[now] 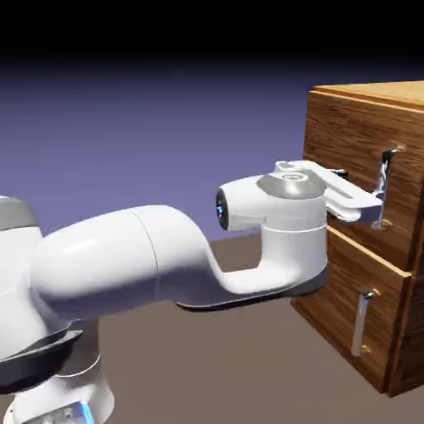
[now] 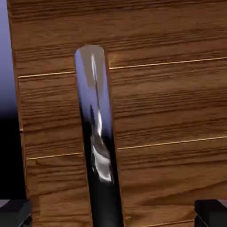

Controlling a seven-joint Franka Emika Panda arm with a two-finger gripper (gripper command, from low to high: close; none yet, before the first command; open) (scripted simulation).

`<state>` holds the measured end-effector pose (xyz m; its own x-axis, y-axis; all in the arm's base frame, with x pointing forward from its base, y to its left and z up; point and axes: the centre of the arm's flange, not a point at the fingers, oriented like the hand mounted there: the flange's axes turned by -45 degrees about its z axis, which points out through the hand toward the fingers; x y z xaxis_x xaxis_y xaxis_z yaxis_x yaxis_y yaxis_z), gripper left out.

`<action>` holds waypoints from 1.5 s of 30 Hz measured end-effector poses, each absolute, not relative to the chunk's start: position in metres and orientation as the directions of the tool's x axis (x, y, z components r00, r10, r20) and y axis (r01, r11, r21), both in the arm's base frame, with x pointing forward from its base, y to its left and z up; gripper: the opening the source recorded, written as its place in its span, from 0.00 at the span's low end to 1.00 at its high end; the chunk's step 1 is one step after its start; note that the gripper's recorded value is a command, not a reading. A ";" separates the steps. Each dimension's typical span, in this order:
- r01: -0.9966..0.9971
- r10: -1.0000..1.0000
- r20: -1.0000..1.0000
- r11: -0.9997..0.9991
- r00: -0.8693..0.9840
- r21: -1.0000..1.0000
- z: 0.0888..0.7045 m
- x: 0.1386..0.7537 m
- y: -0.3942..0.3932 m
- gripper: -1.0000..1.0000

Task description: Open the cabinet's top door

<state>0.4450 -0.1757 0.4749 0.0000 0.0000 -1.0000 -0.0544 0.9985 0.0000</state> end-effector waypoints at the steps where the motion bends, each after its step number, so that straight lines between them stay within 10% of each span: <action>1: -0.054 0.000 -1.000 0.999 0.000 0.000 0.475 0.445 -0.176 1.00; 5: -0.055 0.001 -1.000 0.999 0.000 0.001 0.475 0.488 -0.174 1.00; 6: -0.054 0.000 -1.000 0.999 0.000 0.000 0.475 0.495 -0.173 0.00; 45: 0.486 0.000 -1.000 0.874 0.000 0.000 0.475 0.346 -0.056 0.00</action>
<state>0.3462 -0.0562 0.4750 0.0000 -0.0004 -1.0000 0.4865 0.8737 -0.0003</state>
